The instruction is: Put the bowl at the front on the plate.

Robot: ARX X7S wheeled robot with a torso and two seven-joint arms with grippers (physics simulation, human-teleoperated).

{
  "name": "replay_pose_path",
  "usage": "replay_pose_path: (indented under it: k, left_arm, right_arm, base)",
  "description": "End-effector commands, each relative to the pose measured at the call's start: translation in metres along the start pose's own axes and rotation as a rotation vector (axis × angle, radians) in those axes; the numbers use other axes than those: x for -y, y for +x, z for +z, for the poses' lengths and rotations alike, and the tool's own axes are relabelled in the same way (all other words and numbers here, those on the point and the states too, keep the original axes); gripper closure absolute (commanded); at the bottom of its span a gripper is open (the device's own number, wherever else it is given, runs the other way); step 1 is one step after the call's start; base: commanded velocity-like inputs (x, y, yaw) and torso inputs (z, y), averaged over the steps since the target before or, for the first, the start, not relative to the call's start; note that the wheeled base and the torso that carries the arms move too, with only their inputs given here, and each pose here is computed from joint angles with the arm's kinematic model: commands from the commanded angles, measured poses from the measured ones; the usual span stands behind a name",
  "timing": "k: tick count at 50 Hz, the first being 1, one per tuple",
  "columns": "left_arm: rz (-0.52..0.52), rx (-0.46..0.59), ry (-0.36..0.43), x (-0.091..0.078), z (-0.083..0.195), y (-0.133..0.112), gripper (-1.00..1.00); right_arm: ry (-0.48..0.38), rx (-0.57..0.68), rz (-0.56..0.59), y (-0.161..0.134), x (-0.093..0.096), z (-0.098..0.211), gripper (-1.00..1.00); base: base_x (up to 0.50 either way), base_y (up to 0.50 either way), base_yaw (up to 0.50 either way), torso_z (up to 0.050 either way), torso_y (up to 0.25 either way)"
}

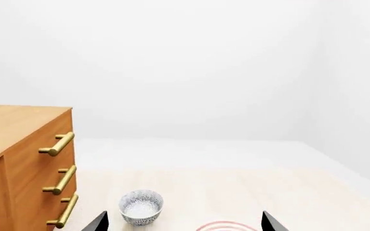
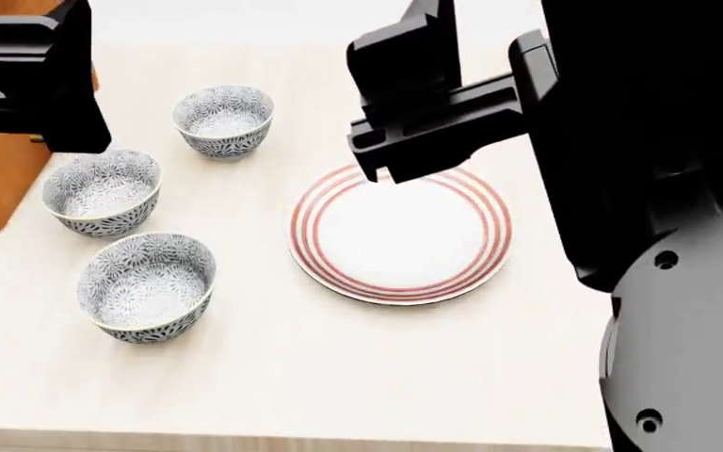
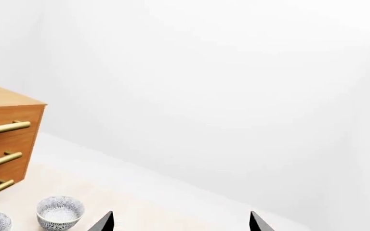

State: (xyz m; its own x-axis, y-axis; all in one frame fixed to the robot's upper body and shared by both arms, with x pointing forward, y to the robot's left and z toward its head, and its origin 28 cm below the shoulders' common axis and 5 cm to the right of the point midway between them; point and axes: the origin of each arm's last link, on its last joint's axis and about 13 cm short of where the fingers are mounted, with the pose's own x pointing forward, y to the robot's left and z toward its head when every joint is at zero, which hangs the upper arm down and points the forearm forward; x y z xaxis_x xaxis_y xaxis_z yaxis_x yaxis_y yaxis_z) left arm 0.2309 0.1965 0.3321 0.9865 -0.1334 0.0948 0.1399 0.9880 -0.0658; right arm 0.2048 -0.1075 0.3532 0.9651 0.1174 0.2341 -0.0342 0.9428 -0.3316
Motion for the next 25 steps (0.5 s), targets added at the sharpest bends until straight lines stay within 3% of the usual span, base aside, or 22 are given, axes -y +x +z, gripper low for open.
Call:
replay_pose_path:
  k: [1,25]
  left_arm:
    - [0.009,-0.026,-0.015,-0.0025,-0.0015,0.0045,-1.00]
    - [0.017,-0.033,-0.017,-0.0043,-0.0038,0.0054,-1.00]
  right_arm:
    - [0.004,-0.004,0.010,0.0019,0.0011,0.0013,-1.00]
    - [0.006,-0.012,0.016,0.0042,0.0002,-0.0007,-1.00]
  base:
    - [0.05,0.00,0.00,0.000,0.000]
    - [0.11,0.00,0.00,0.000,0.000]
